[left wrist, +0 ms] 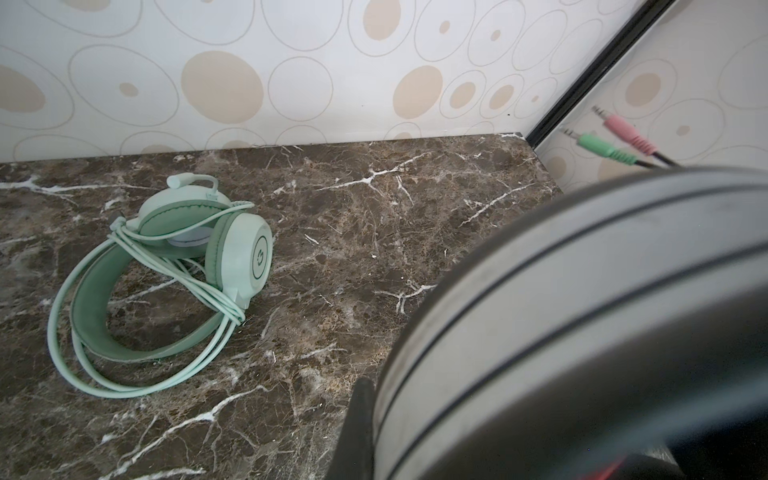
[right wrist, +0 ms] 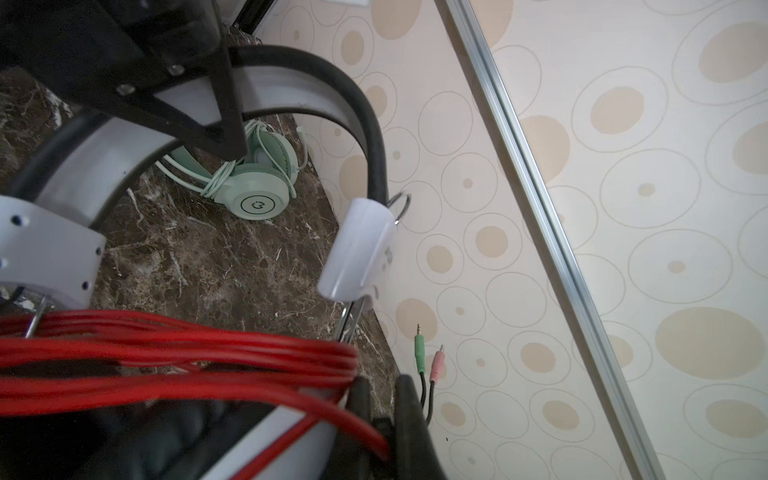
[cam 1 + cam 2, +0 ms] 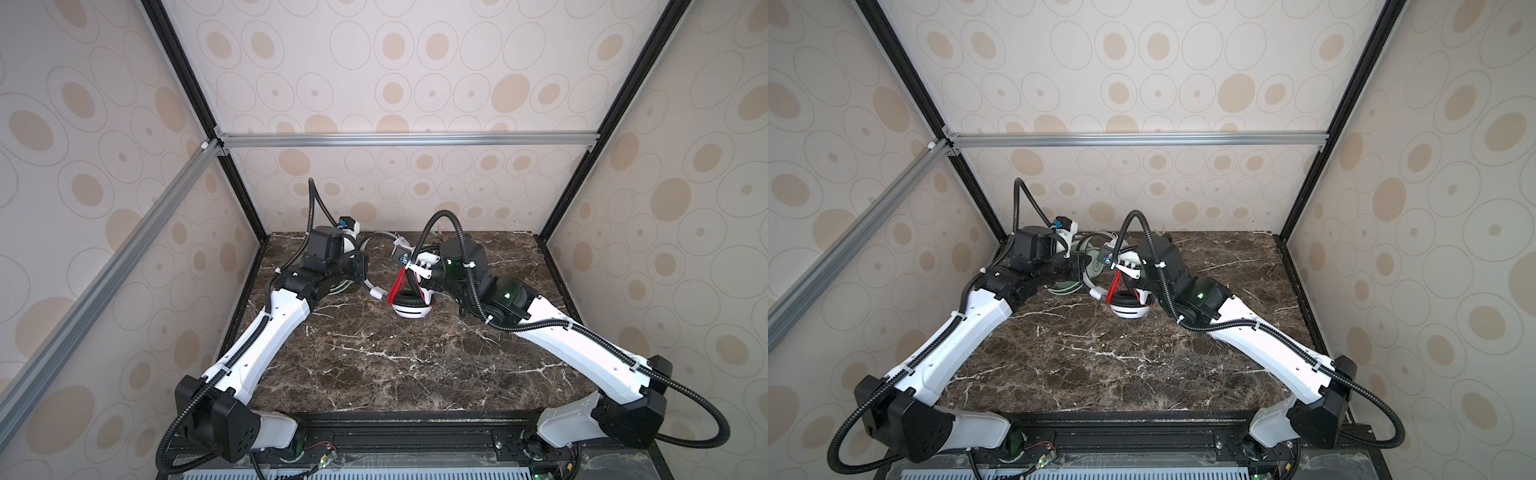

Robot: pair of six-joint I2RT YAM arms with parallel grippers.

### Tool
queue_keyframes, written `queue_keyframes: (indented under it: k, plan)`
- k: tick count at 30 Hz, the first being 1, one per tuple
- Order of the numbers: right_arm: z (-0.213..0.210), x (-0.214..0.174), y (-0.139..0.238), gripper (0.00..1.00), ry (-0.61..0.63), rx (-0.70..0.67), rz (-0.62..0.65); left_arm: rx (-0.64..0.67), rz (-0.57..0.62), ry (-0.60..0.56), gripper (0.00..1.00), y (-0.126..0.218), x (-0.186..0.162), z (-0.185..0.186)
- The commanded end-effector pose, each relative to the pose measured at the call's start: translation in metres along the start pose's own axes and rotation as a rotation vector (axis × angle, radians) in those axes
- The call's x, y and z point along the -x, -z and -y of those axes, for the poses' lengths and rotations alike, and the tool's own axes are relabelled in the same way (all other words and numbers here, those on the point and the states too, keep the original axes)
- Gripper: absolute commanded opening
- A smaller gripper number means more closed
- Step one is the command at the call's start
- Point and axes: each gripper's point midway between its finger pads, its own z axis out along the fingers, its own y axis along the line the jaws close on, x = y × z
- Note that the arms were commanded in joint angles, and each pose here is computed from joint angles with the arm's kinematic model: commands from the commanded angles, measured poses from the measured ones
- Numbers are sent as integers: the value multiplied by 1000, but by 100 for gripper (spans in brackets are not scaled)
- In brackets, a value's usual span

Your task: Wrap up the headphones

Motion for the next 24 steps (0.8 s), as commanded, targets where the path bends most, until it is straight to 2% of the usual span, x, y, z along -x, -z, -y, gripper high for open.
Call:
queue_keyframes:
  k: [1,5,9,11,13,15,16,20,24]
  plan:
    - [-3,1,6,10,-79,78,38,-149,155,-56,0,30,41,37]
    - [-2,-8,5,17,-130,105,37,-162,160,-71,0,32,42,41]
    - [3,-21,3,23,-245,143,42,-162,163,-70,0,34,42,41]
    - [3,-30,3,37,-322,171,51,-163,163,-68,0,34,42,41]
    - [2,-37,3,57,-407,198,72,-175,166,-66,0,34,42,43]
    - [-2,-50,0,82,-517,228,83,-205,167,-65,0,35,42,48]
    - [-4,-56,-2,87,-564,244,84,-215,170,-62,0,35,42,49]
    - [-21,-83,-10,89,-760,315,50,-243,176,-37,0,36,42,53]
    - [-43,-103,-11,88,-868,336,31,-234,197,23,0,38,47,48]
